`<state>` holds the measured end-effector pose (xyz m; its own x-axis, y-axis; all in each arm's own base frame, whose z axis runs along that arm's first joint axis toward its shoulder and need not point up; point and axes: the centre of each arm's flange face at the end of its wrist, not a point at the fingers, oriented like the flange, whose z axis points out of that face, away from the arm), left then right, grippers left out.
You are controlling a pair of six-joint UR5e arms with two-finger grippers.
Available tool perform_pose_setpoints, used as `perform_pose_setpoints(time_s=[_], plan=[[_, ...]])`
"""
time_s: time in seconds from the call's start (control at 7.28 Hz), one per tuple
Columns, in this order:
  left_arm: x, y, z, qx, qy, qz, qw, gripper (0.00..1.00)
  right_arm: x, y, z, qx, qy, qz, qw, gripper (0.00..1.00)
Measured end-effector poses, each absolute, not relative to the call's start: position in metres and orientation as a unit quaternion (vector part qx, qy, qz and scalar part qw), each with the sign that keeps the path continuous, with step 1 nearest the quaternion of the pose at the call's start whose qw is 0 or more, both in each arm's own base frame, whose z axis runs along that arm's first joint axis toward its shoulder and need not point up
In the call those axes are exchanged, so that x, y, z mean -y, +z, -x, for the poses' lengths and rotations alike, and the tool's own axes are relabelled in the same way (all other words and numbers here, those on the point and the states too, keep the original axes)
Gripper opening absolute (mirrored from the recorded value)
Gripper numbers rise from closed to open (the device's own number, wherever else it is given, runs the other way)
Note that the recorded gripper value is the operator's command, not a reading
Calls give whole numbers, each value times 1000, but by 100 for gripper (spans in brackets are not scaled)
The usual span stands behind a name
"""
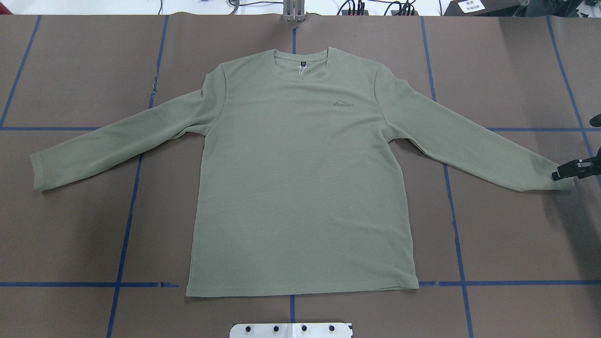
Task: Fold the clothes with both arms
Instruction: 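Grasp the sleeve cuff with the right gripper and lift it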
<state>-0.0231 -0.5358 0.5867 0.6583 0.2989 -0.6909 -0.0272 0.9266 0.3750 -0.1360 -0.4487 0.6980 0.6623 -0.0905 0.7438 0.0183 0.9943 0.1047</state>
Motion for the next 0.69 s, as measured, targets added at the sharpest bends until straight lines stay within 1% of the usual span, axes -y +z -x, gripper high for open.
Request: perform_pose_setpoints(time_s=[0.14,0.27,0.41,0.55,0.69], plan=[[536,587,23,-403,91,-169,895,100,448,699,136,410,-30,-43,911,79],[536,587,23,-403,92,-169,895,100,446,701,136,409,-30,-41,911,83],[536,587,23,-403,92,-169,895,100,444,705,136,408,-29,-37,912,93],[536,586,23,-403,92,-169,895,100,443,708,137,407,-29,-34,913,98],[536,586,23,-403,92,-170,895,100,442,710,138,406,-30,-32,913,99]])
